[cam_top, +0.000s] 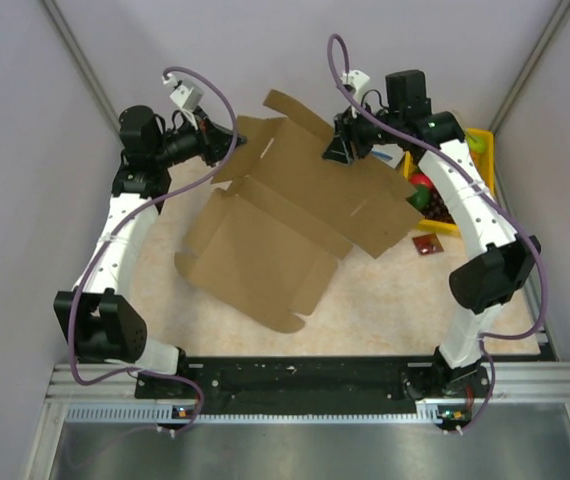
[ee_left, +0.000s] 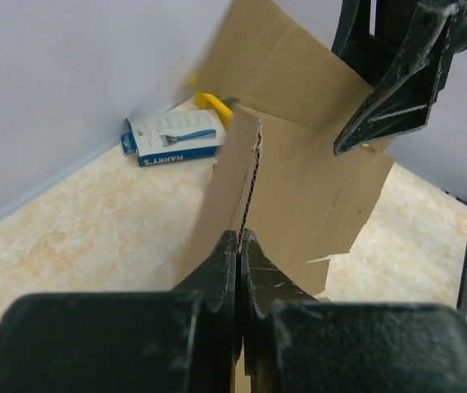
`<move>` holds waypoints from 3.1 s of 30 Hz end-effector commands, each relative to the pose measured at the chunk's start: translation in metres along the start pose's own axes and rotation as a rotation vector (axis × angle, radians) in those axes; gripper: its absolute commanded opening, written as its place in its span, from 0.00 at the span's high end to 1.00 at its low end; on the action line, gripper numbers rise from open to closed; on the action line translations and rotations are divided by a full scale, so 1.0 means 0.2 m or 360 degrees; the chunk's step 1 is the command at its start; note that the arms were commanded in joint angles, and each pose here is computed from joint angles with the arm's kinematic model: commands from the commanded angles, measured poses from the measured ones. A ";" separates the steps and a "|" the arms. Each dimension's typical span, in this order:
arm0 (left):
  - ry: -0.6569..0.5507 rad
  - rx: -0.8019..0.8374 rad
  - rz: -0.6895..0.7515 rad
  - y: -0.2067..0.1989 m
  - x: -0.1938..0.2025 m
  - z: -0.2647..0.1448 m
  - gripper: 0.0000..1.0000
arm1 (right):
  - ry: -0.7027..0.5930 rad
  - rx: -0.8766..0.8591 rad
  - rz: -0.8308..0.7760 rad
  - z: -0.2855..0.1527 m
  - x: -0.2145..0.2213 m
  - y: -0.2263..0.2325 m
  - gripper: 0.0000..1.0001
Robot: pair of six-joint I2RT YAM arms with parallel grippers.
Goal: Fold the paper box
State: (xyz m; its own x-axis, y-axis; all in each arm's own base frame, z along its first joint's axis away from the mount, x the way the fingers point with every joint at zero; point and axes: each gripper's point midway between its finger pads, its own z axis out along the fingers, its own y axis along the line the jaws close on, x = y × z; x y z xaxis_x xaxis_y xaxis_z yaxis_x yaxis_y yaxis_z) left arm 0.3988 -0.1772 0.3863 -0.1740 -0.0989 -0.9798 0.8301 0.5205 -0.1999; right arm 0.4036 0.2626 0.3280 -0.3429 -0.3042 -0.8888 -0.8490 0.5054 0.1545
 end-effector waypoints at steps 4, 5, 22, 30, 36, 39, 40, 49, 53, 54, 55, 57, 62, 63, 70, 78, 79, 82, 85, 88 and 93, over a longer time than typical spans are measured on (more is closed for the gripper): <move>-0.0030 0.0087 -0.0052 -0.08 0.02 -0.01 1.00 | -0.0177 0.0232 -0.0103 -0.04 -0.24 -0.06 0.46; -0.0029 0.0089 -0.0057 -0.08 0.02 -0.01 1.00 | -0.0178 0.0253 -0.0107 -0.04 -0.24 -0.06 0.45; -0.0198 -0.0252 -0.0347 0.08 -0.32 -0.10 0.34 | -0.0235 -0.0183 -0.0489 -0.06 -0.22 0.17 1.00; -0.0082 0.0094 -0.0328 0.13 -0.33 0.12 0.58 | -0.0287 -0.0365 -0.0508 -0.06 -0.25 0.25 1.00; 0.0017 0.0426 -0.0176 -0.06 -0.23 0.22 0.70 | -0.0316 -0.0444 -0.0504 -0.07 -0.27 0.30 1.00; 0.0005 0.0656 -0.0107 -0.17 -0.21 0.20 0.71 | -0.0325 -0.0452 -0.0504 -0.08 -0.28 0.31 1.00; 0.0021 0.0701 -0.0178 -0.20 -0.21 0.19 0.71 | -0.0327 -0.0453 -0.0509 -0.08 -0.28 0.31 1.00; 0.0120 0.0937 -0.0184 -0.36 -0.10 0.18 0.67 | -0.0348 -0.0469 -0.0499 -0.09 -0.31 0.33 1.00; 0.0141 0.0901 -0.0223 -0.40 -0.10 0.24 0.60 | -0.0350 -0.0493 -0.0493 -0.08 -0.32 0.35 1.00; 0.0083 0.0826 -0.0040 -0.36 -0.11 0.29 0.59 | -0.0352 -0.0504 -0.0500 -0.07 -0.32 0.37 1.00; 0.0253 0.0713 -0.0257 -0.34 0.02 0.30 0.59 | -0.0357 -0.0505 -0.0504 -0.08 -0.33 0.37 1.00; 0.0255 0.0648 -0.0015 -0.36 0.00 0.38 0.62 | -0.0361 -0.0519 -0.0504 -0.08 -0.33 0.38 1.00; 0.0215 0.0602 -0.0011 -0.33 -0.01 0.41 0.81 | -0.0370 -0.0546 -0.0515 -0.10 -0.34 0.41 1.00; 0.0199 0.0606 0.0001 -0.35 -0.02 0.41 0.86 | -0.0362 -0.0551 -0.0509 -0.09 -0.32 0.41 1.00; 0.0170 0.0617 0.0127 -0.41 0.00 0.39 1.00 | -0.0300 -0.0339 -0.0445 -0.09 -0.29 0.31 0.81; 0.0147 0.0603 0.0183 -0.41 -0.03 0.37 1.00 | -0.0270 -0.0402 -0.0413 -0.21 -0.16 0.38 0.40; 0.0133 0.0612 0.0200 -0.41 -0.04 0.37 1.00 | -0.0261 -0.0434 -0.0406 -0.17 -0.16 0.39 0.39; 0.0125 0.0662 0.0201 -0.45 -0.05 0.35 1.00 | -0.0286 -0.0417 -0.0427 -0.14 -0.24 0.38 0.38; 0.0108 0.0686 0.0215 -0.48 -0.05 0.33 1.00 | -0.0301 -0.0455 -0.0404 -0.10 -0.28 0.37 0.39; 0.0092 0.0676 0.0227 -0.48 -0.06 0.31 1.00 | -0.0290 -0.0462 -0.0409 -0.09 -0.26 0.37 0.43; 0.0063 0.0696 0.0247 -0.50 -0.09 0.30 1.00 | -0.0278 -0.0517 -0.0388 -0.05 -0.24 0.38 0.49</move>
State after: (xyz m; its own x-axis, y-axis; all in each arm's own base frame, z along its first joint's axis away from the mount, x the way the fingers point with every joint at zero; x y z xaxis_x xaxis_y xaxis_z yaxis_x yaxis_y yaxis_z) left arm 0.3697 -0.2830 0.3842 -0.1796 0.0351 -0.9831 0.9727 0.1560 -0.1721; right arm 0.3554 0.2966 0.3753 -0.1005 -0.2615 -0.9599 -0.9772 0.2071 0.0459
